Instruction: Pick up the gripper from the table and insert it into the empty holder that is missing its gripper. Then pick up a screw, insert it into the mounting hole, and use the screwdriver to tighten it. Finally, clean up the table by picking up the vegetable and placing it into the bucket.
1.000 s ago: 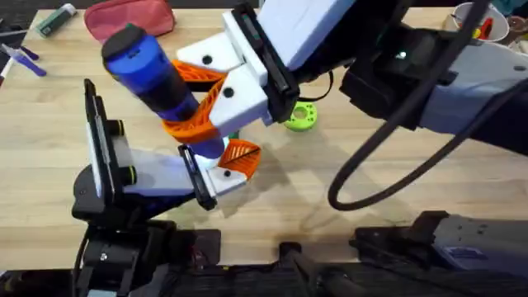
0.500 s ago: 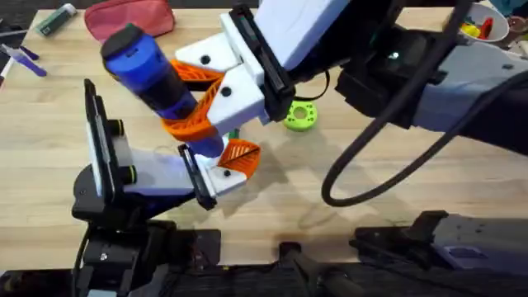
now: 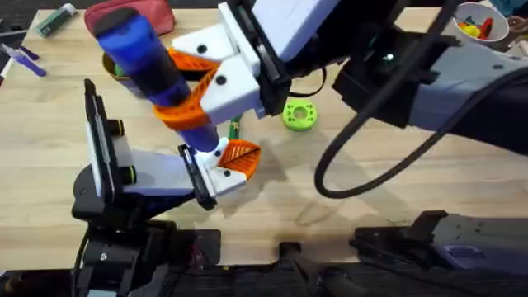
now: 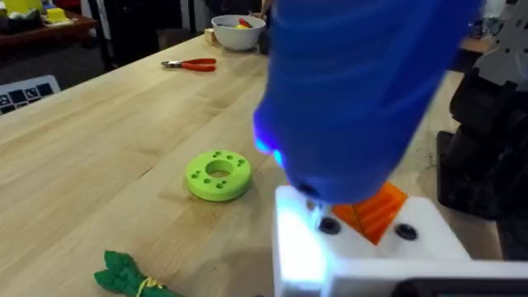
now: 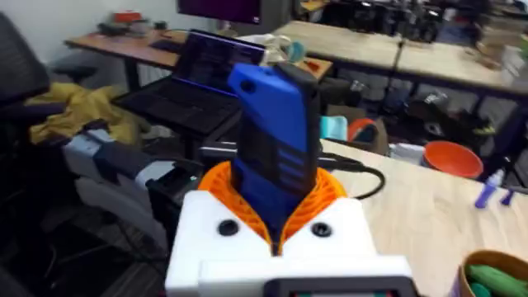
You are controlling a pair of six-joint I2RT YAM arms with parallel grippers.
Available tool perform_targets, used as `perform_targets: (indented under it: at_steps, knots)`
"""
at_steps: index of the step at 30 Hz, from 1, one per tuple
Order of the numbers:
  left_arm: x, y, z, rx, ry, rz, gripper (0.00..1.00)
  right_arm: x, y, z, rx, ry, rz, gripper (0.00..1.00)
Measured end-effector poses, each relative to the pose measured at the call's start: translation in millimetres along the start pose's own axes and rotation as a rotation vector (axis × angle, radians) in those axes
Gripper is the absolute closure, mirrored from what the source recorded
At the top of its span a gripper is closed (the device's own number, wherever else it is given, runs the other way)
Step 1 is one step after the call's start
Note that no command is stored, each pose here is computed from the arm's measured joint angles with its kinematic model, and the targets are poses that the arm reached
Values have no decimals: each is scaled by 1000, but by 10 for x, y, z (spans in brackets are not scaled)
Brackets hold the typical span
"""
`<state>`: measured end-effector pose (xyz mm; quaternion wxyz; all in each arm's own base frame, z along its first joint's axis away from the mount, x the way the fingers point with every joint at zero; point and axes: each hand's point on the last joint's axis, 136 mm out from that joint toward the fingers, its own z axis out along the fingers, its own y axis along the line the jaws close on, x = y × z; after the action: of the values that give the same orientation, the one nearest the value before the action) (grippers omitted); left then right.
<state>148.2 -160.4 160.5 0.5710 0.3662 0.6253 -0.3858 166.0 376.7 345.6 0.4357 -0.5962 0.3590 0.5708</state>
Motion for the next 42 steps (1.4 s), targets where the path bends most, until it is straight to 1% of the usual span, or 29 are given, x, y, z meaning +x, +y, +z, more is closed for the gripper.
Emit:
perform_targets:
  at_steps: [4,11,14,16,19,21,25,28,30,33,37,40,42]
  knots:
    - [1,0,0,0,0,-1,980,-130,-49,-73,49,-9,10,976]
    - [1,-1,0,0,0,-1,980,-532,-187,-249,117,-7,31,976]
    - [1,-1,0,0,0,-1,980,-556,-261,-334,158,33,112,976]
    - [1,0,0,0,0,0,980,-480,-335,-419,214,87,209,976]
    - [0,-1,0,1,0,0,980,-267,-469,-642,360,211,343,976]
    - [1,-1,0,0,0,0,980,-141,-527,-828,464,307,389,976]
    - [0,-1,0,1,0,0,980,-53,-583,-1231,643,490,382,976]
    - [1,-1,0,1,0,-1,980,-21,-595,-1559,755,634,328,976]
    - [0,-1,0,0,0,0,980,59,-577,-1785,810,744,294,976]
    - [1,-1,0,0,0,-1,980,270,-471,-2109,840,933,270,976]
    - [0,-1,0,0,0,0,980,551,-355,-2498,823,1171,263,976]
    - [1,-1,0,0,0,-1,980,806,-316,-2752,786,1324,305,976]
    - [1,-1,0,0,0,-1,980,969,-333,-2879,763,1395,337,976]
